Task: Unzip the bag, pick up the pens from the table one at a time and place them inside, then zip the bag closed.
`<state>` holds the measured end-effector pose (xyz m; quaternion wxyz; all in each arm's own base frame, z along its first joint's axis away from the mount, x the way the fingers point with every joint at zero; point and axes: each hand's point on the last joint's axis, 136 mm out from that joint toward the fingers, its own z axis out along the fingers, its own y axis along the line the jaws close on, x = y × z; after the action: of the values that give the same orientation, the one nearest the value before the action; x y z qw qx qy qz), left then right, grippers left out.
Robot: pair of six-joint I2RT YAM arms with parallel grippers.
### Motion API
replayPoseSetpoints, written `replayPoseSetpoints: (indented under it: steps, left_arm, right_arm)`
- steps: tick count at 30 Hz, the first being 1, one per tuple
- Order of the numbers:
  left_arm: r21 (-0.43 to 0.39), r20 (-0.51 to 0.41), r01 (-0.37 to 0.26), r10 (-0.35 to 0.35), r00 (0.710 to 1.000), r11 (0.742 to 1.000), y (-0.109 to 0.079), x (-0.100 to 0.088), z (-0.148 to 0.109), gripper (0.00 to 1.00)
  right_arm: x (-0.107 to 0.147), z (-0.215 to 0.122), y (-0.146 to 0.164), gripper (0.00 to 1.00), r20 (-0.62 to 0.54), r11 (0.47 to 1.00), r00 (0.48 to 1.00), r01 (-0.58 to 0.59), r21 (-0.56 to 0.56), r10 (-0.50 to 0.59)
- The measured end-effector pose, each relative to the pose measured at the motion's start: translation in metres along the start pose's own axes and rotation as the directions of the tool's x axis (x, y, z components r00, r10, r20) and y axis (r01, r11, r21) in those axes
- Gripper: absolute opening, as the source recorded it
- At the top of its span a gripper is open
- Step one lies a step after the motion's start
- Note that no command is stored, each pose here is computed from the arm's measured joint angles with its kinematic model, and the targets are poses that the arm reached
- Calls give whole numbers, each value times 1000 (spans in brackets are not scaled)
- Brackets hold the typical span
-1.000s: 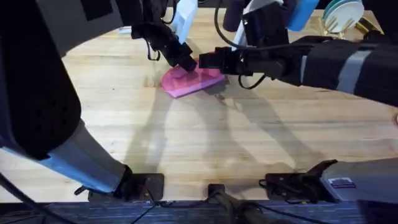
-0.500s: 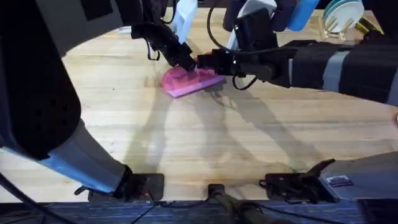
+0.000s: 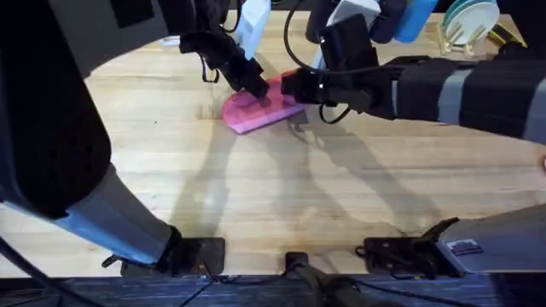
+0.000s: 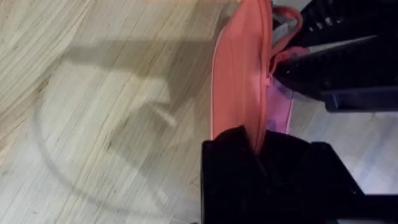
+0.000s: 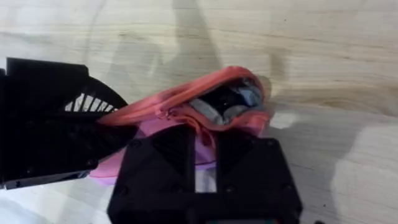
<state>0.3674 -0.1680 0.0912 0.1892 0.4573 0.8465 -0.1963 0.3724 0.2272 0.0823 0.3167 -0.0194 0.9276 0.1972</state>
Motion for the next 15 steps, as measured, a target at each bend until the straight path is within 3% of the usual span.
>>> replayPoseSetpoints:
  steps: [4, 15]
  left_arm:
    - [-1, 0, 0, 0, 1000, 1000, 0, 0, 0, 43]
    - [0, 1, 0, 0, 1000, 1000, 0, 0, 0, 43]
  right_arm:
    - [1, 0, 1, 42, -3, 1000, 1000, -3, -4, 3]
    - [-5, -17, 6, 33, 18, 999, 999, 43, -29, -42]
